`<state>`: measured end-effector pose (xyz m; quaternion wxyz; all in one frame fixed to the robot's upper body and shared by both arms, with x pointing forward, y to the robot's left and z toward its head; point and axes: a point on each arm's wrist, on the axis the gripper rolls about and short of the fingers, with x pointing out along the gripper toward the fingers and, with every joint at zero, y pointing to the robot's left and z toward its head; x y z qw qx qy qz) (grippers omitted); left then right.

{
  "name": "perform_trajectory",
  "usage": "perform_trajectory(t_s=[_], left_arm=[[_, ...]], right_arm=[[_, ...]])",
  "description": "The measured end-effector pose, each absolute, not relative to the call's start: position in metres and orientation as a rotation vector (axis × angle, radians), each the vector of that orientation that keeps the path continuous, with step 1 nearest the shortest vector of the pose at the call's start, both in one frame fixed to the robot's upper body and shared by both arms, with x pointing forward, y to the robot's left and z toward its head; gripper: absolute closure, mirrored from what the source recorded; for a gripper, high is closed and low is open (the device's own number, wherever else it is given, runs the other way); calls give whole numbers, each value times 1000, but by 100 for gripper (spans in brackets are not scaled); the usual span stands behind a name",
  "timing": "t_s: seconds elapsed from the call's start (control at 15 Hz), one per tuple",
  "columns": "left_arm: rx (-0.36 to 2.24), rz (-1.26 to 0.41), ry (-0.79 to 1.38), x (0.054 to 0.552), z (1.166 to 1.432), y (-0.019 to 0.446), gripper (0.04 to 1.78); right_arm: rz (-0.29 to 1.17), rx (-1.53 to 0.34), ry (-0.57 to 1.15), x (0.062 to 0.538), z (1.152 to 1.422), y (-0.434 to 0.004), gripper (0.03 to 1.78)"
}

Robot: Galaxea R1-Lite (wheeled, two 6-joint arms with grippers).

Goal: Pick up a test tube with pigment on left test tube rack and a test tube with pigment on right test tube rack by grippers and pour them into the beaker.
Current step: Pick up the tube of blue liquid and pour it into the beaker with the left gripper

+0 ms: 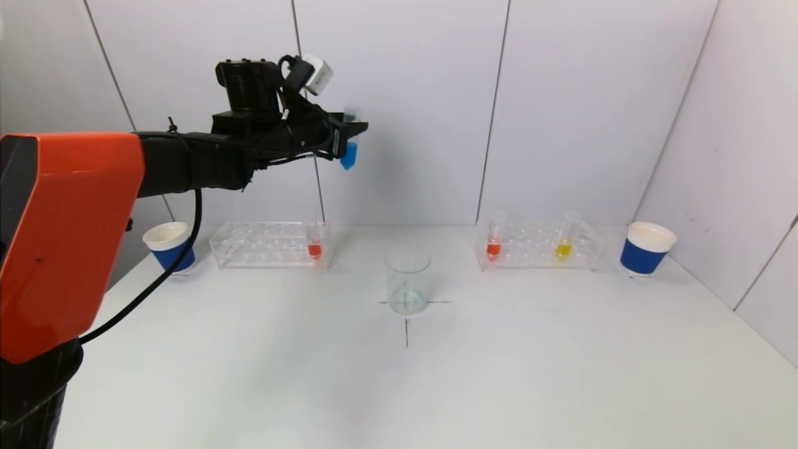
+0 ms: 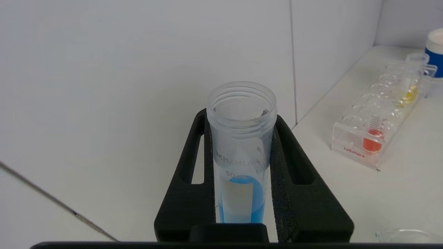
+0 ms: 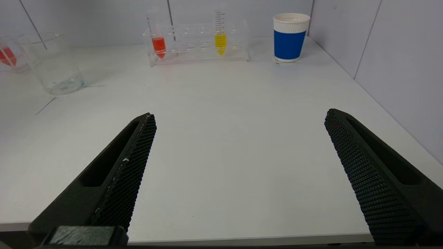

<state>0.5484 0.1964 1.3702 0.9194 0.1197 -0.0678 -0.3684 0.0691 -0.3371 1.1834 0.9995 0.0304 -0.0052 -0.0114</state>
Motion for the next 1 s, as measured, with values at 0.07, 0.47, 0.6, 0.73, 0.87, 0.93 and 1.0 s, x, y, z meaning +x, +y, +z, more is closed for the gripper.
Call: perform_trajectory(t_s=[0.07,0.47,0.6,0.73,0.87,0.93,1.0], left_arm=[[286,-800,-148,552,1363,194,135],[456,-1022,-238,561,1335,187,135],[523,-1092,-296,561,1331,186,135],[569,-1145,-339,561,1327,185,135],[616,-1175,-372,560,1321,182,135],[640,-1187,-386,559,1317,178,135],[665,-1198,-400,557,1313,173,135]], right_arm=[[-23,62,-10,69,1183,-337,4],[-23,61,-10,69,1183,-337,4],[-23,61,-10,69,1183,-337,4],[-23,61,-10,69,1183,-337,4],[-23,61,-10,69,1183,-337,4],[-23,61,-10,69,1183,-337,4],[-23,61,-10,69,1183,-337,4]])
